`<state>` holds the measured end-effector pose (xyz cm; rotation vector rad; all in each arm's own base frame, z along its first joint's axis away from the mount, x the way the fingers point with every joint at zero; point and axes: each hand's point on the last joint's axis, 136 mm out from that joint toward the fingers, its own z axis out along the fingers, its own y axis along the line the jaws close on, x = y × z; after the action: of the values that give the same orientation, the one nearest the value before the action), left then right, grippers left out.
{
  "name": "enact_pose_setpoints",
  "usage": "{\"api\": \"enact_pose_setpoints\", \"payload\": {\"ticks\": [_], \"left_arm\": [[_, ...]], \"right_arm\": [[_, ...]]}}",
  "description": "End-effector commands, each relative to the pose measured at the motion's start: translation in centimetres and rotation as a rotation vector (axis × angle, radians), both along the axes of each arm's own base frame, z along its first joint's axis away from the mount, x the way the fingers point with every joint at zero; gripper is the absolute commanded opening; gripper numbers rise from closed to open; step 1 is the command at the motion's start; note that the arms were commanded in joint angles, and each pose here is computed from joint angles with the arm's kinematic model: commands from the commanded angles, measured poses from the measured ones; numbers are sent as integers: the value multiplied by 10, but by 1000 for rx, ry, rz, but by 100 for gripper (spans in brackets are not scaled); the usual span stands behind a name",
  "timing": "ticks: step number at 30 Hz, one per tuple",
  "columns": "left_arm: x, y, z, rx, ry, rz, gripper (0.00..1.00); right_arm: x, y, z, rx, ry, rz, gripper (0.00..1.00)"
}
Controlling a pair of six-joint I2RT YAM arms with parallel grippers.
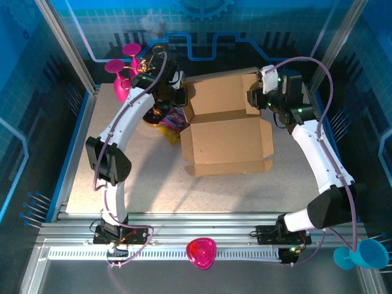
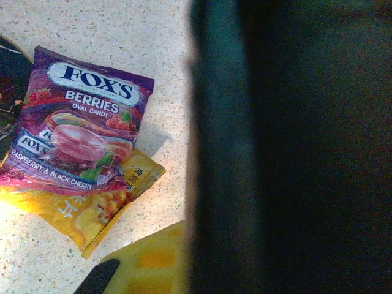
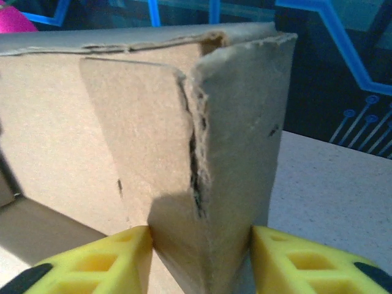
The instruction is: Fold the paper box
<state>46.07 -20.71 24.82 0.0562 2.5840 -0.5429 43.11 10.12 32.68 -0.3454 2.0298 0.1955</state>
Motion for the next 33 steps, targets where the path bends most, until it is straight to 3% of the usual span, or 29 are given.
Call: {"api": "enact_pose_setpoints", "payload": {"ticks": [1,11,23,33], "left_arm": [[-8,-16,23,-31,-43,-58,0],[-9,-16,20,-19,-33,-37,0],[-15,-19,19,1,-7,-30,0],[-15,-6,8,94,32,70,0]], "right_arm": [[9,-1,1,-106,-17,-43,39],[20,-10,-13,-222,-28,-191,1],[25,-18,-19,-241,-4,-217,0],[25,-62,-24,-397,132,-477,0]]}}
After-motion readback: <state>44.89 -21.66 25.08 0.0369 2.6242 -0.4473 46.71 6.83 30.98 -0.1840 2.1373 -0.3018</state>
